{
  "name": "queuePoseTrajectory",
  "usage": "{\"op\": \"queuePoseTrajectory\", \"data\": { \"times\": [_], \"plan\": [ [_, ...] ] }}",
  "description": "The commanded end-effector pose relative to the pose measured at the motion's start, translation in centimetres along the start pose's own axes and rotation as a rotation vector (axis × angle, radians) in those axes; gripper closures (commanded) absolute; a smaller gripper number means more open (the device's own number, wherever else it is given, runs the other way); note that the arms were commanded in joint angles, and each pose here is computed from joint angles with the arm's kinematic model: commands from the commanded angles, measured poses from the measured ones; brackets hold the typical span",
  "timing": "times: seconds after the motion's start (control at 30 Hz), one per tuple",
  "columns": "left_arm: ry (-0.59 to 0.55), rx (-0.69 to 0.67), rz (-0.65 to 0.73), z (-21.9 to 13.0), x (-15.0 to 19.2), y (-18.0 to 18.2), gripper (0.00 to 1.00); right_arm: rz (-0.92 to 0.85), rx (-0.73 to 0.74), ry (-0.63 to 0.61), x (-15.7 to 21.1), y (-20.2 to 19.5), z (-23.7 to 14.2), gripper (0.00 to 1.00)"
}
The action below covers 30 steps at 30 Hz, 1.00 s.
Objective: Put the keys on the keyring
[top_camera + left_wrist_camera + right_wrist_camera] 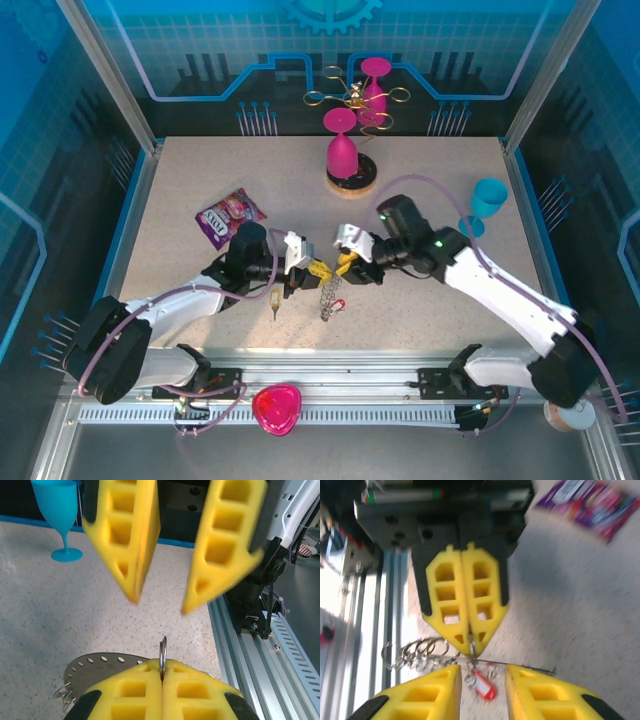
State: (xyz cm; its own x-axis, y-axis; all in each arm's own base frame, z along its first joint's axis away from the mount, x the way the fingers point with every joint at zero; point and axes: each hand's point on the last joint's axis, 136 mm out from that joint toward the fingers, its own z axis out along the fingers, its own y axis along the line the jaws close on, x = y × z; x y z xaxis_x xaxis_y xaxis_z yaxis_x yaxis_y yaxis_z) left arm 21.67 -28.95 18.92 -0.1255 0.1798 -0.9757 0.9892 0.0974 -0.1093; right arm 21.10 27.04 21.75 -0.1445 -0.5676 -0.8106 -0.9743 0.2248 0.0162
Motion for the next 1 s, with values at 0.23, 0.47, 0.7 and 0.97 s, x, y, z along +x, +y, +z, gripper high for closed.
{"op": "queuePoseTrajectory", "data": {
  "times": [0.23, 0.47, 0.7, 0.97],
  "plan": [
    [-0.165, 0.079, 0.084, -0.4, -3.0, -1.7, 1.0, -0.005, -0.015, -0.309, -0.8, 0.8, 0.3, 0.74],
    [-0.172, 0.086, 0.078, -0.3, -3.0, -1.7, 1.0, -0.021, -0.057, -0.33, -1.0, 1.5, 0.5, 0.75],
    [-0.178, 0.101, 0.076, -0.3, -3.2, -1.9, 1.0, -0.038, -0.07, -0.343, -1.4, 1.7, 0.6, 0.86],
    [-0.153, 0.066, 0.05, -0.2, -2.6, -1.3, 0.89, -0.042, -0.061, -0.3, -1.4, 1.5, 0.5, 1.0]
  ]
}}
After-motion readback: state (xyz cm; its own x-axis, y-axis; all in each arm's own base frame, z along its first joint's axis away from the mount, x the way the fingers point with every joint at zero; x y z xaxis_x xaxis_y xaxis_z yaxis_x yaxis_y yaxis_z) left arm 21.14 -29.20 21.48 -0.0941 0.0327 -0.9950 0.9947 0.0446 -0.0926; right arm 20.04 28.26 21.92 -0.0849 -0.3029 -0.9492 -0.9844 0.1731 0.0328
